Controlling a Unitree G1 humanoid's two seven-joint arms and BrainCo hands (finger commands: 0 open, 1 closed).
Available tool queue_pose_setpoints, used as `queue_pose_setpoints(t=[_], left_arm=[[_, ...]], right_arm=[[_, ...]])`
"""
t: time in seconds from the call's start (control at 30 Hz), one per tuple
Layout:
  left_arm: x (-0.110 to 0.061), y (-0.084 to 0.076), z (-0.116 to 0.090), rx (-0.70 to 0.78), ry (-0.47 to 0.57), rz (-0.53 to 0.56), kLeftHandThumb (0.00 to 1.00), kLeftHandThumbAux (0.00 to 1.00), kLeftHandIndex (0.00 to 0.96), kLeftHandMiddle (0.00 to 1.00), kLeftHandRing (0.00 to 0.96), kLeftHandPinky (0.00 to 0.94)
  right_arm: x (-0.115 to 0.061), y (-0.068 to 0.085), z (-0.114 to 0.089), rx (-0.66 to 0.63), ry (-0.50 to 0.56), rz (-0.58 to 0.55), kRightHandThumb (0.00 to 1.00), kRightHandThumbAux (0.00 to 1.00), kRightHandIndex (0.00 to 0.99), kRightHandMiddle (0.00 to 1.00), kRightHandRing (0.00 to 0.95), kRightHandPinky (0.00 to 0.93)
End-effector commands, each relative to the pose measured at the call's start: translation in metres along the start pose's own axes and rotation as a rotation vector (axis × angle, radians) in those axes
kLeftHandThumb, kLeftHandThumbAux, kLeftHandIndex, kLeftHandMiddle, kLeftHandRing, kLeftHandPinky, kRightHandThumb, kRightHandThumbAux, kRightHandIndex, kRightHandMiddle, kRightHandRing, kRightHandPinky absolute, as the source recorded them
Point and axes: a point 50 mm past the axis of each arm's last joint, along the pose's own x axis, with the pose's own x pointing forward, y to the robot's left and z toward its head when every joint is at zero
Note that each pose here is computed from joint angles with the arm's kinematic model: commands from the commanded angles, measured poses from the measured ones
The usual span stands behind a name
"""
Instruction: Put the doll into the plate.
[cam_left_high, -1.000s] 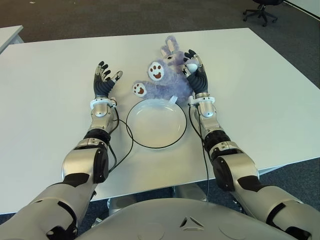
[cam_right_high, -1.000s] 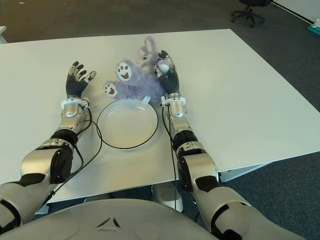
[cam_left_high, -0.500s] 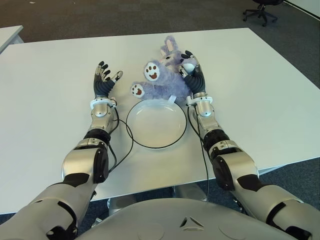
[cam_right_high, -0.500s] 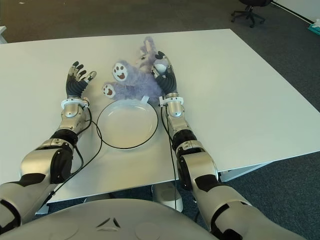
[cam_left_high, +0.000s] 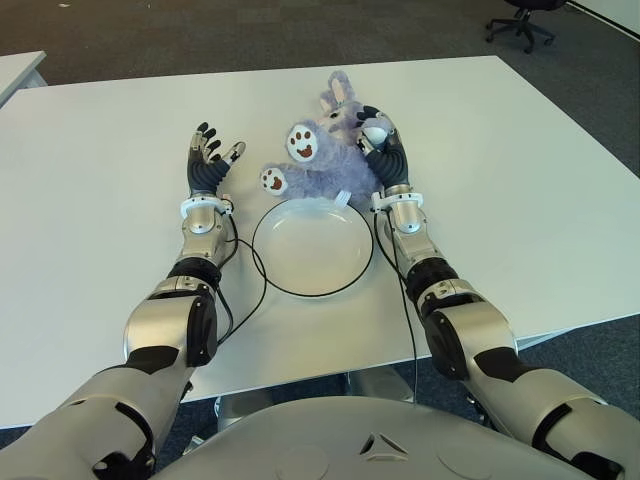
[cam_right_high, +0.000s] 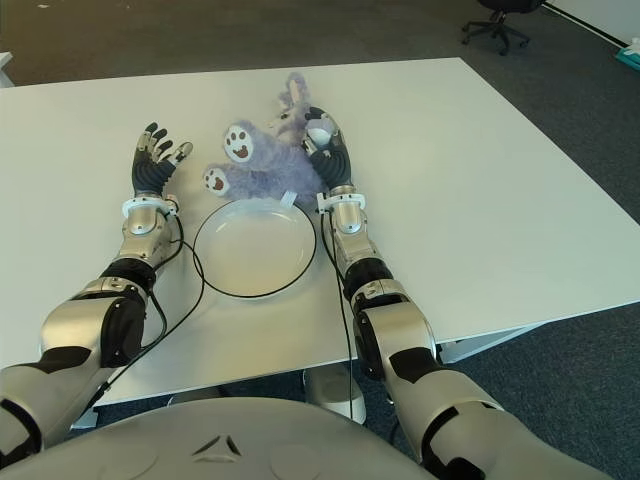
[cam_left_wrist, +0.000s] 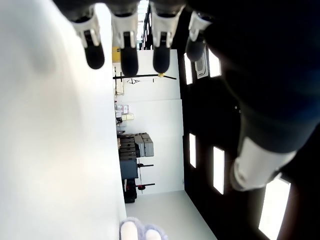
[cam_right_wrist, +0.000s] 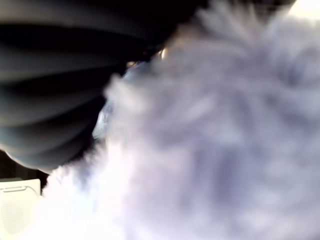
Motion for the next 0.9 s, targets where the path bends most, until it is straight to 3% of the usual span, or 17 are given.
queue_pose_setpoints(t=[0.03, 0.27, 0.33, 0.37, 0.4, 0.43, 0.47, 0.53, 0.67, 0.9], left_arm=[[-0.0871, -0.0025, -0.1115, 0.017, 0.524, -0.009, 0.114, 0.710, 0.018, 0.118, 0.126, 0.110], [-0.0872, -0.0029, -0.1115, 0.018, 0.523, -0.009, 0.104, 0.705, 0.018, 0.119, 0.128, 0.116], [-0.0872, -0.0029, -0.1116, 0.019, 0.523, -0.009, 0.104, 0.702, 0.016, 0.119, 0.127, 0.112], [-0.0873, -0.0029, -0.1116, 0.019, 0.523, -0.009, 0.104, 0.702, 0.016, 0.118, 0.127, 0.111], [-0.0873, -0.0029, -0.1116, 0.020, 0.523, -0.010, 0.104, 0.702, 0.016, 0.118, 0.127, 0.111], [-0.0873, -0.0028, -0.1117, 0.020, 0.523, -0.010, 0.105, 0.701, 0.014, 0.116, 0.123, 0.104], [-0.0874, -0.0028, -0.1117, 0.021, 0.523, -0.011, 0.105, 0.701, 0.013, 0.115, 0.121, 0.102], [-0.0876, -0.0026, -0.1119, 0.021, 0.524, -0.011, 0.106, 0.701, 0.013, 0.115, 0.121, 0.102], [-0.0878, -0.0025, -0.1121, 0.018, 0.526, -0.009, 0.108, 0.707, 0.015, 0.119, 0.125, 0.114], [-0.0878, -0.0023, -0.1122, 0.017, 0.526, -0.013, 0.102, 0.704, 0.016, 0.114, 0.118, 0.100]], right_arm=[[-0.0650, 0.0208, -0.0644, 0.021, 0.319, 0.039, 0.710, 0.623, 0.168, 0.232, 0.210, 0.217], [-0.0655, 0.0199, -0.0645, 0.030, 0.317, 0.019, 0.759, 0.632, 0.213, 0.293, 0.266, 0.280], [-0.0657, 0.0197, -0.0649, 0.031, 0.319, 0.015, 0.824, 0.681, 0.355, 0.457, 0.346, 0.368], [-0.0658, 0.0197, -0.0649, 0.031, 0.319, 0.014, 0.831, 0.687, 0.370, 0.475, 0.359, 0.381], [-0.0662, 0.0194, -0.0653, 0.031, 0.320, 0.011, 0.832, 0.687, 0.372, 0.478, 0.361, 0.383], [-0.0667, 0.0190, -0.0658, 0.031, 0.321, 0.009, 0.911, 0.674, 0.366, 0.460, 0.482, 0.448], [-0.0670, 0.0187, -0.0661, 0.030, 0.322, 0.007, 0.931, 0.670, 0.363, 0.460, 0.515, 0.482], [-0.0677, 0.0185, -0.0664, 0.031, 0.320, 0.004, 0.937, 0.669, 0.362, 0.460, 0.525, 0.493], [-0.0679, 0.0181, -0.0658, 0.040, 0.311, -0.002, 0.936, 0.669, 0.348, 0.487, 0.552, 0.604], [-0.0669, 0.0177, -0.0649, 0.057, 0.304, -0.011, 0.937, 0.667, 0.353, 0.509, 0.559, 0.636]])
